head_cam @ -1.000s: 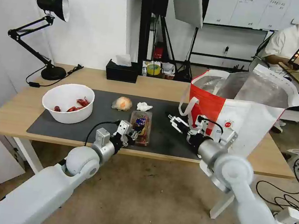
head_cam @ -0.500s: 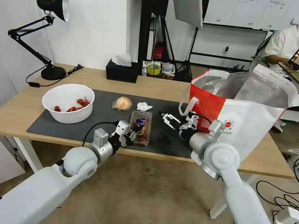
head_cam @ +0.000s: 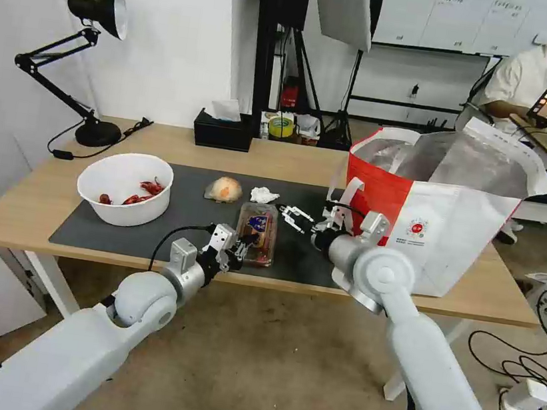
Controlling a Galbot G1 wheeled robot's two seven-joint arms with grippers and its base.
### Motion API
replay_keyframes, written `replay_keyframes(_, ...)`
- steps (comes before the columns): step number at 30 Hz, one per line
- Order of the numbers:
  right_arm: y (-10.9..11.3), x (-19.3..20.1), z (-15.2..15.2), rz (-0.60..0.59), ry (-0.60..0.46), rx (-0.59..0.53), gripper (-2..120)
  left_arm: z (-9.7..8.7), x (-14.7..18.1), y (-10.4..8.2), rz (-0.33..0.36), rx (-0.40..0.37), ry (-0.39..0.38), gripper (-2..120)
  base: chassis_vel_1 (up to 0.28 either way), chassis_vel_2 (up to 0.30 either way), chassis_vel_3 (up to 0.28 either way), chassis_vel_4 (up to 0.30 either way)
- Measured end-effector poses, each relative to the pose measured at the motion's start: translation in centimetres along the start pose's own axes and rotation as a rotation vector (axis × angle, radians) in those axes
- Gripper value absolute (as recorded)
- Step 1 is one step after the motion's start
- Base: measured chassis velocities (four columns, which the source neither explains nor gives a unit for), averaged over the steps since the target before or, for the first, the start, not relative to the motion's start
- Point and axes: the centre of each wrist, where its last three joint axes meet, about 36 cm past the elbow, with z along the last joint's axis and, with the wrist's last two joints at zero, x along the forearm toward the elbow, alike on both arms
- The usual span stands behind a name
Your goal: Pick up the trash from the table and place it into the takeout bag.
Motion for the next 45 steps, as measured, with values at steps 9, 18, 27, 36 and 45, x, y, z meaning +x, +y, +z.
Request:
replay_keyframes(9,0.9,-1.7,-0.8,0.025,0.047,0.001,100,0.5,0.1,0.0,-0.006,0.000,0.001,0,0.000,0.000,0.000,0.000)
replay_keyframes(18,1.5,-3.5,-1.2,0.040,0.121,-0.010,100,0.7,0.4,0.2,-0.016,-0.001,-0.008,0,0.000,0.000,0.000,0.000)
replay_keyframes(27,1.8,-5.5,-0.7,0.047,0.169,-0.035,100,1.0,0.7,0.2,-0.012,0.001,-0.005,0,0.000,0.000,0.000,0.000)
replay_keyframes(36,2.0,-6.7,-0.9,0.044,0.195,-0.040,100,1.0,0.7,0.2,-0.007,0.001,-0.008,0,0.000,0.000,0.000,0.000)
replay_keyframes(45,2.1,-7.4,-0.8,0.040,0.220,-0.042,100,1.0,0.8,0.1,-0.005,0.001,-0.010,0,0.000,0.000,0.000,0.000)
